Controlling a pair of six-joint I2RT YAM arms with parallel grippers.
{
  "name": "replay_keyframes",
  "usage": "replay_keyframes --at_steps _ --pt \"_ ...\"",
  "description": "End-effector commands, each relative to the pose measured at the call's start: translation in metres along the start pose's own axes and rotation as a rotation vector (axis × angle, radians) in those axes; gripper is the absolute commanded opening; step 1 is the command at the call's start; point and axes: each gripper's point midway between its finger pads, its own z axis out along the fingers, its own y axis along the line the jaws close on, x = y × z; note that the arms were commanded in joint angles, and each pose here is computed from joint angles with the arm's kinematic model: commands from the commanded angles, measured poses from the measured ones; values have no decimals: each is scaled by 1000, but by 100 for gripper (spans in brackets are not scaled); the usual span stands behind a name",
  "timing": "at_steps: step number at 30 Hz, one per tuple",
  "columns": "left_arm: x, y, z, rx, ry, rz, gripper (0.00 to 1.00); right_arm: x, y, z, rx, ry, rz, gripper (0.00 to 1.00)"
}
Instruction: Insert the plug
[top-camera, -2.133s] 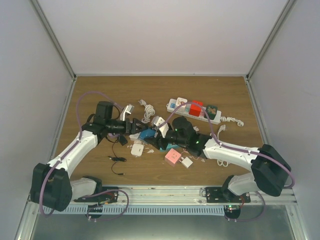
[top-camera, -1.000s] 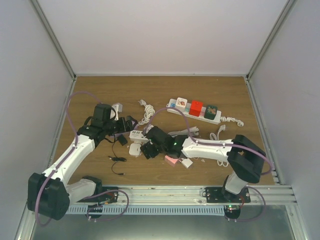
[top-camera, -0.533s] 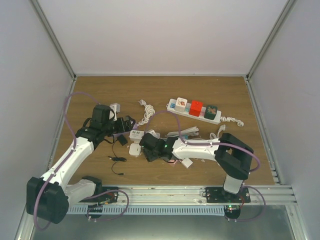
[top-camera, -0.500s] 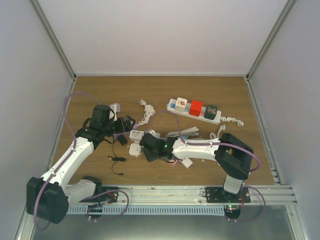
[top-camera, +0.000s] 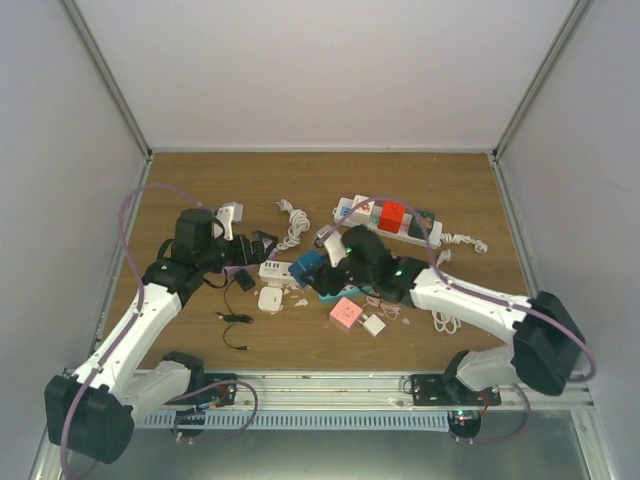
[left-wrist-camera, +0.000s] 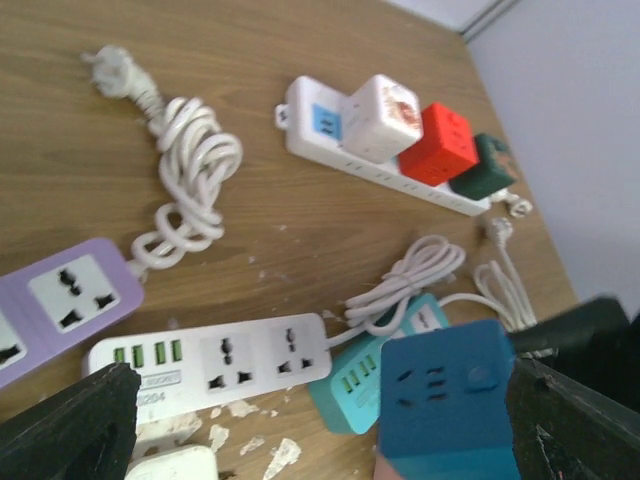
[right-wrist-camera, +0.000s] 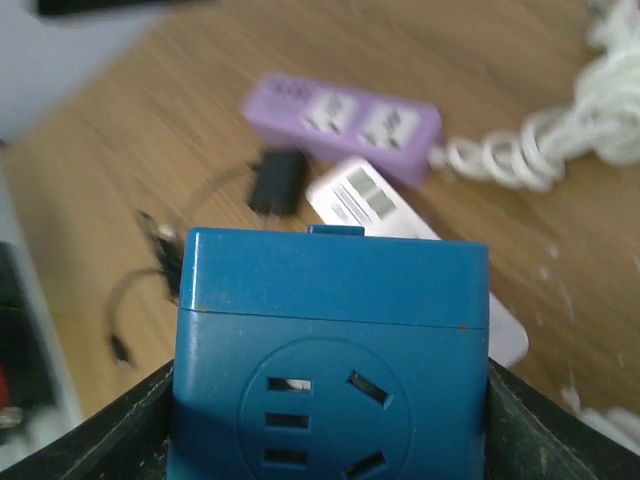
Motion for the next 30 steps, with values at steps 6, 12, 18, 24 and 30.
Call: replay_keyframes --at_steps 6,12,18,24,30 --pt "-31 -97 -50 389 -89 253 99 -75 64 -96 -724 -325 -233 56" --pt "-16 -133 -65 629 23 266 99 -89 72 -117 -905 -351 -308 54" --pt "-1 -147 -69 752 134 255 99 -91 74 -112 -978 -291 -312 53" --pt "7 -147 -65 780 196 259 94 -86 72 -100 -1020 -221 -280 53" --pt "17 -146 -61 772 236 263 90 -84 66 -86 -986 -169 -234 54"
